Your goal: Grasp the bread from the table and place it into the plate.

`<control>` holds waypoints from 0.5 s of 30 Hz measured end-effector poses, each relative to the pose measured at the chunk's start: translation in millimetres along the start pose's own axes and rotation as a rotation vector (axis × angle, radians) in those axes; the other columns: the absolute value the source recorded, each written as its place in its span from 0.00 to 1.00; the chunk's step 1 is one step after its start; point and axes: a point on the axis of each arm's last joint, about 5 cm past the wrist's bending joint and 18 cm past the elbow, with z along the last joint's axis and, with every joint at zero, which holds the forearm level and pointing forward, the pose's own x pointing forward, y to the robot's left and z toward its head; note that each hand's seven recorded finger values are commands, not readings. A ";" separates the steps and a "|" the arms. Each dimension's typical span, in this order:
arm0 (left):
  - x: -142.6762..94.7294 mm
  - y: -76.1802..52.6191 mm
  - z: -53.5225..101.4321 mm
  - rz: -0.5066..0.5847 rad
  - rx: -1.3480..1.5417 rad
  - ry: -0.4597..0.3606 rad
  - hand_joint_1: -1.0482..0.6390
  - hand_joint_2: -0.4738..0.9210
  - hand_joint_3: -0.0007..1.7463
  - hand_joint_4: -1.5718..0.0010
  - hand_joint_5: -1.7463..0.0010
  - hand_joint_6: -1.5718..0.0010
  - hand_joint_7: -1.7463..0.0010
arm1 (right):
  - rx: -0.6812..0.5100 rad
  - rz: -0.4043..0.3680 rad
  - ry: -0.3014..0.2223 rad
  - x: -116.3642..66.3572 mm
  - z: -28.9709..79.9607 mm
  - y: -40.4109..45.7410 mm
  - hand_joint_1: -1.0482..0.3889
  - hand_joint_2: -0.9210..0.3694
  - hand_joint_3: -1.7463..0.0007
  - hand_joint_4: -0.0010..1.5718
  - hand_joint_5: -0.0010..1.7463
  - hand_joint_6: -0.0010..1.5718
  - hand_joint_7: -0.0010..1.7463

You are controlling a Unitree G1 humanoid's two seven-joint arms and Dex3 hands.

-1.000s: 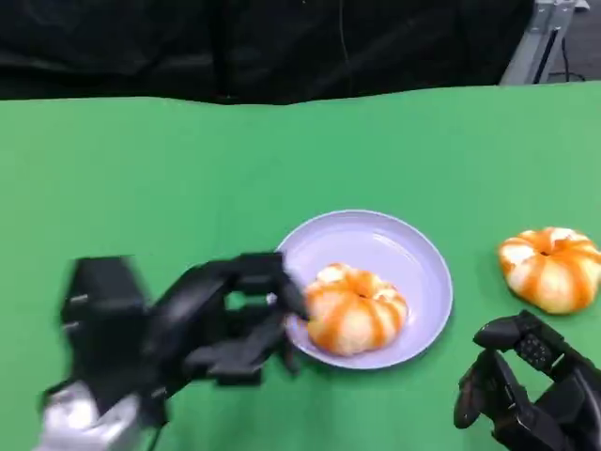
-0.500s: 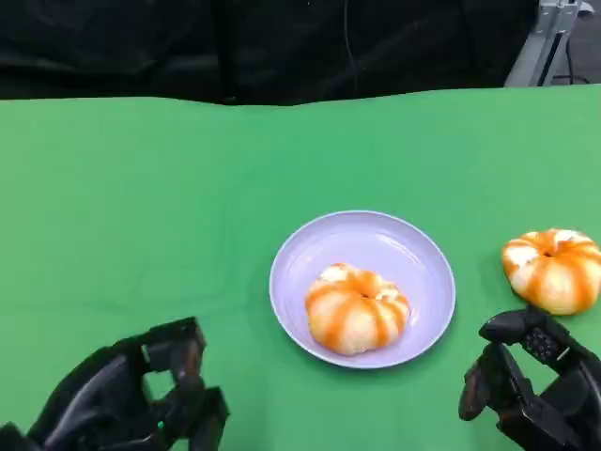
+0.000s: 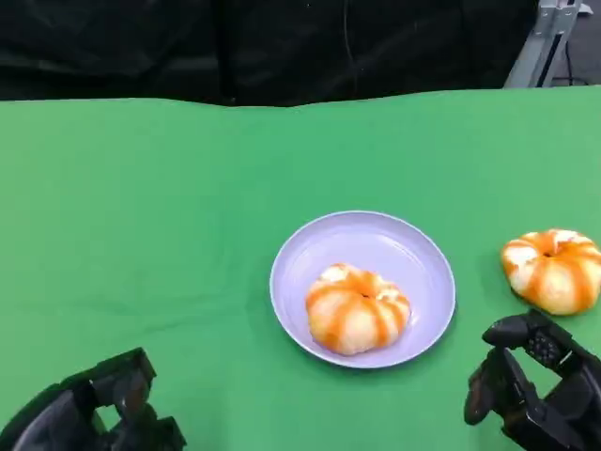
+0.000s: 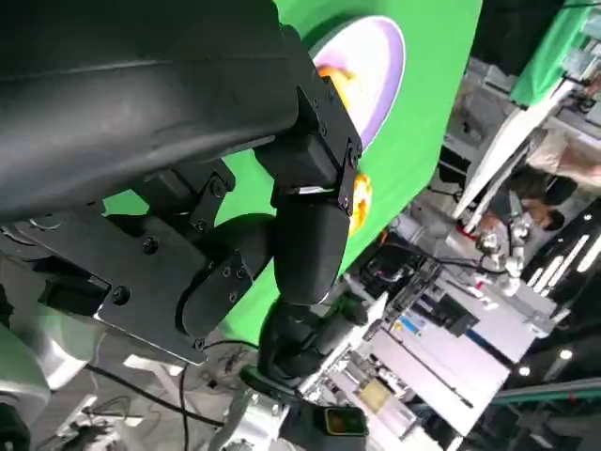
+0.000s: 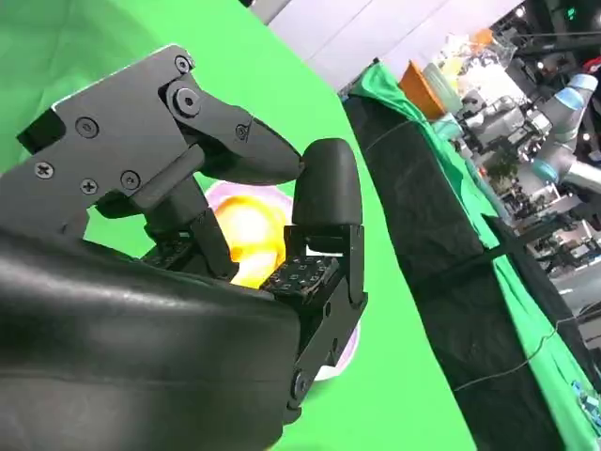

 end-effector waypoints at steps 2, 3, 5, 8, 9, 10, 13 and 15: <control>-0.5 1.2 -0.3 0.003 -0.013 0.000 0.54 0.72 0.72 0.37 0.00 0.50 0.00 | -0.002 0.006 0.000 -0.2 0.3 -0.7 0.62 0.28 0.38 0.53 1.00 0.52 0.81; -0.8 1.7 -0.3 0.005 -0.016 -0.002 0.54 0.72 0.72 0.37 0.00 0.50 0.00 | -0.002 0.008 0.000 -0.3 0.4 -1.0 0.62 0.28 0.38 0.53 1.00 0.52 0.81; -0.9 2.1 -0.1 0.006 -0.019 -0.001 0.55 0.72 0.73 0.37 0.00 0.50 0.00 | -0.003 0.008 -0.002 -0.5 0.7 -1.5 0.62 0.28 0.38 0.53 1.00 0.52 0.81; 0.2 2.1 0.8 0.003 -0.017 0.000 0.55 0.72 0.74 0.37 0.00 0.50 0.00 | -0.003 0.008 -0.002 -0.7 0.8 -1.8 0.62 0.29 0.37 0.53 1.00 0.52 0.82; 0.7 2.0 1.3 0.001 -0.016 -0.001 0.56 0.72 0.74 0.37 0.00 0.50 0.00 | -0.003 0.007 -0.002 -0.9 0.8 -1.8 0.62 0.29 0.37 0.53 1.00 0.52 0.82; 1.1 1.9 1.6 -0.001 -0.016 0.000 0.56 0.73 0.75 0.37 0.00 0.50 0.00 | -0.003 0.007 -0.002 -1.1 0.8 -1.8 0.62 0.29 0.37 0.53 1.00 0.52 0.82; 1.6 1.3 1.9 -0.004 -0.018 0.004 0.56 0.73 0.76 0.37 0.00 0.50 0.00 | -0.004 0.005 -0.002 -2.0 0.7 -1.9 0.62 0.29 0.37 0.53 1.00 0.52 0.82; 2.4 0.5 2.6 -0.008 -0.014 0.001 0.55 0.73 0.76 0.38 0.00 0.51 0.00 | -0.004 0.003 -0.003 -2.7 0.9 -1.7 0.62 0.29 0.37 0.53 1.00 0.52 0.82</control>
